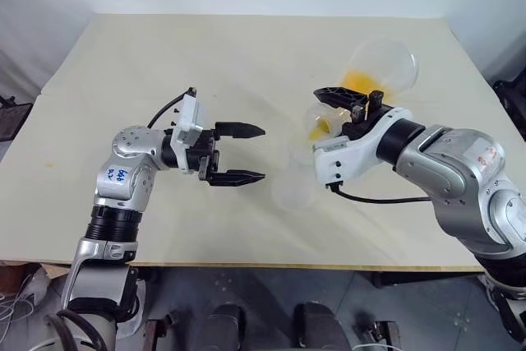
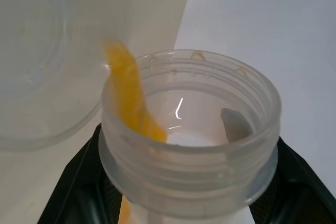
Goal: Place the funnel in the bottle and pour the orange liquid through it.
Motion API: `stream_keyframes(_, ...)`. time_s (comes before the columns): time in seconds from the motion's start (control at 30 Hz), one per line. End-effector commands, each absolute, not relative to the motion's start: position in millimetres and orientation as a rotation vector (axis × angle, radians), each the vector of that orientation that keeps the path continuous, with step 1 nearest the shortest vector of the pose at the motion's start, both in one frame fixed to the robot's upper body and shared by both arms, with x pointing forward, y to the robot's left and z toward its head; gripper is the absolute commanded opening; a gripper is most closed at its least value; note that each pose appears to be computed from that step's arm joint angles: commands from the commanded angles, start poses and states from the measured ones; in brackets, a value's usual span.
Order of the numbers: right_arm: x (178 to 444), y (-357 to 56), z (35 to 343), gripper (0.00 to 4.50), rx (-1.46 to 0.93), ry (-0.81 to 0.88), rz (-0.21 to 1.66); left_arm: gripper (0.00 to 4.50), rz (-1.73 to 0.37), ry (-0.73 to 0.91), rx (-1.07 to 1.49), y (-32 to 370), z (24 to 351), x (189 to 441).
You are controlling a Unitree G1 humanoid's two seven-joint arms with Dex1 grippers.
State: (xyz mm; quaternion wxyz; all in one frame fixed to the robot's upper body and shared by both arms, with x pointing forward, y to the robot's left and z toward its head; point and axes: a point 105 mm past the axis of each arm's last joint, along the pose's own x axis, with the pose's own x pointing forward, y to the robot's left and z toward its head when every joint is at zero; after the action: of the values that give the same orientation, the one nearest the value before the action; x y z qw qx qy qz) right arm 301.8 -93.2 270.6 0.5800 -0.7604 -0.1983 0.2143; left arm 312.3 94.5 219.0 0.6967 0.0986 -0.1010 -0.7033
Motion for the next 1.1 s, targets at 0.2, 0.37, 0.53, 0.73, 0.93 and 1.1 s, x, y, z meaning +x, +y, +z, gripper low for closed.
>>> stream_keyframes(0.2,299.1,-99.9,298.1,2.47,-1.806,-0.54,0.372,4.5,-1.572,-0.266,0.238,96.4,228.0,310.6)
stream_keyframes(0.37,298.8,-100.5,296.6,2.47,-1.813,-0.537,0.378,4.5,-1.574,-0.268,0.238,95.8,228.4,310.7)
stream_keyframes(0.53,298.4,-99.6,296.3,2.47,-1.819,-0.543,0.382,4.5,-1.575,-0.269,0.237,95.3,228.7,310.5)
stream_keyframes(0.73,296.7,-98.0,293.9,2.47,-1.823,-0.542,0.4,4.5,-1.576,-0.267,0.237,95.4,228.6,311.1)
stream_keyframes(0.93,296.8,-99.4,292.5,2.47,-1.829,-0.535,0.4,4.5,-1.576,-0.268,0.236,95.1,228.8,311.0)
stream_keyframes(1.1,296.8,-99.7,291.9,2.47,-1.834,-0.535,0.401,4.5,-1.575,-0.269,0.237,95.4,229.0,311.2)
